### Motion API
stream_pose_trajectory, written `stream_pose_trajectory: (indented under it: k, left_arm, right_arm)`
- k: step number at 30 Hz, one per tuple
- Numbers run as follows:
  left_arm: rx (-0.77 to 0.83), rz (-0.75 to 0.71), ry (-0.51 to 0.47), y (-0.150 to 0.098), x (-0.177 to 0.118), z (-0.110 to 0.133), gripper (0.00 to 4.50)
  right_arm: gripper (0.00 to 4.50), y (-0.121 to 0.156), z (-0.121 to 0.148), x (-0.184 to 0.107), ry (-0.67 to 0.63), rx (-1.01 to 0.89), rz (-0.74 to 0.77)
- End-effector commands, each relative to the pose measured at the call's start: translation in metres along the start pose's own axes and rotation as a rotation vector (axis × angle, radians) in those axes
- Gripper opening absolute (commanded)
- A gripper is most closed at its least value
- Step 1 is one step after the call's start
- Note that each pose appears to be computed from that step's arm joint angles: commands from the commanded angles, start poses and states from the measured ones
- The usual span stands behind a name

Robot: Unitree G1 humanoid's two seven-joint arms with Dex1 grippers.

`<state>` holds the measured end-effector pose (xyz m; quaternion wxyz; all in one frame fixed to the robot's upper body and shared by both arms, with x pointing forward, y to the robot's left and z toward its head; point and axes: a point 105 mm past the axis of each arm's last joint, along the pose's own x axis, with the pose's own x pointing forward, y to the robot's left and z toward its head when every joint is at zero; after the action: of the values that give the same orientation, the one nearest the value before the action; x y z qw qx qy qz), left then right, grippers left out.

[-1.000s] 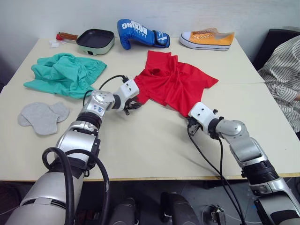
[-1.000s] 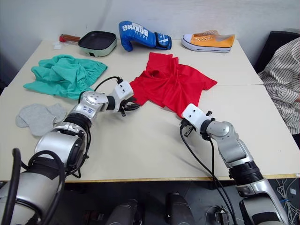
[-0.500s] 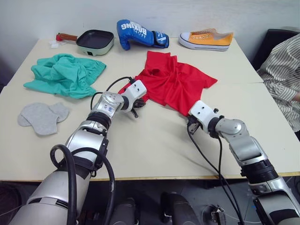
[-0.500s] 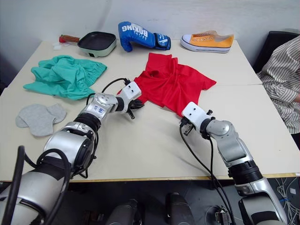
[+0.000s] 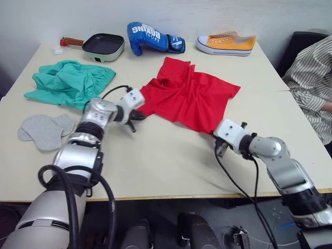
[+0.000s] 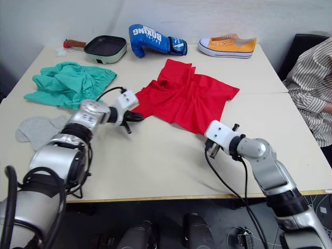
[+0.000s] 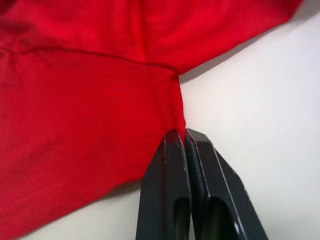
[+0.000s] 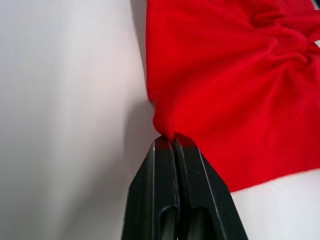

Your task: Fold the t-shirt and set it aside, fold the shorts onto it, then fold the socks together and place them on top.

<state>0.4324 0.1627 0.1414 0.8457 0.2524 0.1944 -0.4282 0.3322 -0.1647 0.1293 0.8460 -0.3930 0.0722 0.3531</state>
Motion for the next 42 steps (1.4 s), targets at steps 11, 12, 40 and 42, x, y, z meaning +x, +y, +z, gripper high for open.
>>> stream_pose_trajectory:
  k: [11, 12, 40, 42]
  left_arm:
    - [-0.186, -0.142, 0.114, -0.089, -0.092, -0.078, 0.03]
    - [-0.209, -0.129, 0.129, -0.097, -0.097, -0.081, 0.03]
    - [-0.114, -0.266, 0.281, -0.084, -0.099, -0.069, 0.03]
    - [0.007, -0.045, 0.109, -0.033, -0.075, -0.027, 0.03]
  right_arm:
    - [0.0, 0.045, 0.012, -0.055, -0.118, -0.155, 0.225]
    - [0.0, 0.052, 0.012, -0.061, -0.119, -0.142, 0.265]
    - [0.0, 0.044, 0.011, -0.085, -0.091, 0.132, 0.32]
    - [0.0, -0.021, 0.02, -0.066, -0.102, 0.006, -0.002]
